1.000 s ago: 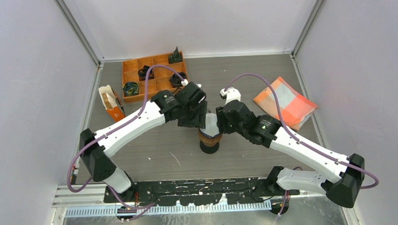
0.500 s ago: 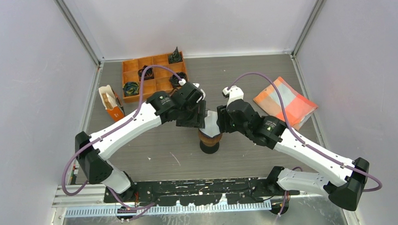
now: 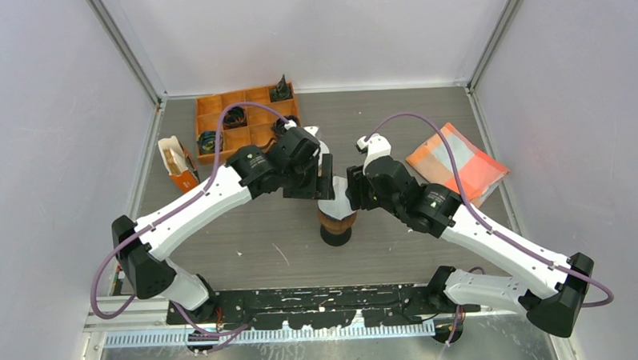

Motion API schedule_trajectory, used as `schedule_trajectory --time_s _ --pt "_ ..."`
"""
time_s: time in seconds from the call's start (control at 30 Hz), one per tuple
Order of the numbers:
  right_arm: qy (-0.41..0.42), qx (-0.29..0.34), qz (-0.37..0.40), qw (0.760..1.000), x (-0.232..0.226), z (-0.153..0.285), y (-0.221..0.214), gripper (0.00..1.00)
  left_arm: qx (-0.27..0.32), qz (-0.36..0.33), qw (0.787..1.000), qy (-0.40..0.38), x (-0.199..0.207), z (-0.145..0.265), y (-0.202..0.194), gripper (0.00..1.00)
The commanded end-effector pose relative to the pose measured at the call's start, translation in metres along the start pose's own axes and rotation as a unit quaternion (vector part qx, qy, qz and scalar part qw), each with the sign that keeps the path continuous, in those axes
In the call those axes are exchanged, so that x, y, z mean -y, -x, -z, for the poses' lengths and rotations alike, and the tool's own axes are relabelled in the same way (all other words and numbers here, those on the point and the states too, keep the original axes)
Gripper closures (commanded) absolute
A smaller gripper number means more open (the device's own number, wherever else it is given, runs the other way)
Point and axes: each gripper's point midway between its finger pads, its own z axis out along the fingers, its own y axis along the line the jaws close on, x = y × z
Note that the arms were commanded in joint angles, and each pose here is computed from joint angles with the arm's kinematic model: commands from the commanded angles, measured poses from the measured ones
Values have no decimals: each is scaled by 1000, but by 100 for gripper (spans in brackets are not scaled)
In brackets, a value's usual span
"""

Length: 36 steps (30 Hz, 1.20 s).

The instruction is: Place the coffee filter in the dripper

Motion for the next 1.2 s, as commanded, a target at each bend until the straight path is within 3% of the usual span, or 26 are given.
schedule_trajectory --time_s 0.0,0.53,1.17 --pt "7 38 -9 999 -4 6 24 44 28 -9 999 -38 21 1 22 30" --pt "-17 14 0 1000 5 -11 2 44 65 -2 997 29 -4 -11 35 31" --pt "-38 -1 -2 999 19 -14 -10 44 58 13 997 49 -23 -7 23 36"
